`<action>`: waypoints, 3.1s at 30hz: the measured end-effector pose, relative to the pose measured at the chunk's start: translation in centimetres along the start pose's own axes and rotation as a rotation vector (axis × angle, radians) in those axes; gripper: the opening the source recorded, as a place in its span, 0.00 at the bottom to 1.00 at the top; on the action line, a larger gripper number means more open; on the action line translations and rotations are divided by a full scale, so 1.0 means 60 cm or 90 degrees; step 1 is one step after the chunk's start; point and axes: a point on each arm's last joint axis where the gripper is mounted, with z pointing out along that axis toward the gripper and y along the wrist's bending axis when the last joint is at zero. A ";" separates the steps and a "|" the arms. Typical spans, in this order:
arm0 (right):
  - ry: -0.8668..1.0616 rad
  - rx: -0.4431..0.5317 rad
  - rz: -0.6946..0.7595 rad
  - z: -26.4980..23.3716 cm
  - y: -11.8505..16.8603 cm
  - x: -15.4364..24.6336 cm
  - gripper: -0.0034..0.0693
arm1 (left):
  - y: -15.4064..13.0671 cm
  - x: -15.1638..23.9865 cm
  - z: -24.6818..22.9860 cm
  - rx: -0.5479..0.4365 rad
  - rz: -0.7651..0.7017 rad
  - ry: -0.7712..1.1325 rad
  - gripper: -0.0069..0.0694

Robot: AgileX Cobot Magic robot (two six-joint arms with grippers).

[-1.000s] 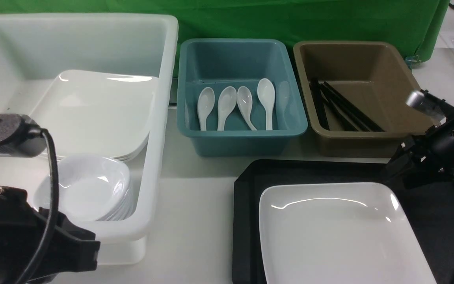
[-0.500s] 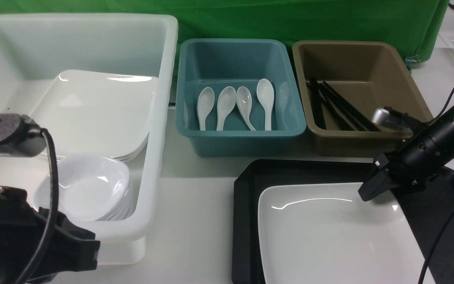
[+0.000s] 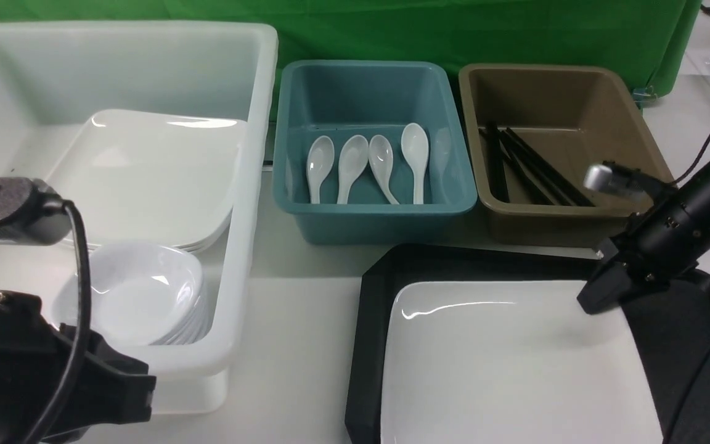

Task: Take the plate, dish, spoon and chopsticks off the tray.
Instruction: Use the right arm to grab a plate from the dinner plate, then use the right arm to put the plate into the large storage box on the left

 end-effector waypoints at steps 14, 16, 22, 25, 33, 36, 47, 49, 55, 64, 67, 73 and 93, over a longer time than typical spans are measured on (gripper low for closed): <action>-0.162 0.101 -0.089 -0.180 0.119 0.043 0.13 | 0.002 -0.001 0.000 -0.008 -0.018 -0.004 0.10; -0.171 0.115 -0.102 -0.197 0.132 0.055 0.13 | 0.007 -0.001 0.000 -0.027 -0.038 -0.004 0.10; -0.201 0.133 -0.115 -0.233 0.163 0.079 0.13 | 0.028 0.000 -0.004 -0.119 -0.065 -0.004 0.10; -0.219 0.140 -0.118 -0.247 0.176 0.089 0.13 | 0.043 0.000 -0.007 -0.183 -0.078 -0.008 0.10; -0.251 0.149 -0.124 -0.283 0.200 0.094 0.13 | 0.048 -0.003 -0.009 -0.206 -0.088 -0.026 0.10; -0.289 0.160 -0.131 -0.318 0.218 0.088 0.13 | 0.036 -0.010 -0.005 -0.151 -0.098 -0.049 0.10; -0.390 0.156 -0.177 -0.392 0.277 0.044 0.13 | -0.021 -0.041 0.072 -0.002 -0.054 -0.003 0.10; -0.394 0.145 -0.186 -0.390 0.285 0.026 0.13 | -0.015 -0.046 0.081 -0.012 -0.068 -0.002 0.10; -0.403 0.110 -0.211 -0.378 0.320 -0.038 0.13 | 0.067 -0.072 0.077 -0.066 -0.156 -0.024 0.10; -0.482 0.005 -0.243 -0.312 0.389 -0.158 0.13 | 0.163 -0.068 -0.013 -0.088 -0.294 -0.177 0.10; -0.516 -0.033 -0.243 -0.279 0.405 -0.191 0.13 | 0.167 -0.056 -0.036 -0.105 -0.309 -0.208 0.10; -0.583 -0.086 -0.241 -0.180 0.453 -0.252 0.13 | 0.152 -0.030 -0.080 -0.140 -0.303 -0.269 0.10; -0.634 -0.069 -0.278 0.086 0.505 -0.318 0.13 | 0.118 0.006 -0.103 -0.133 -0.279 -0.258 0.10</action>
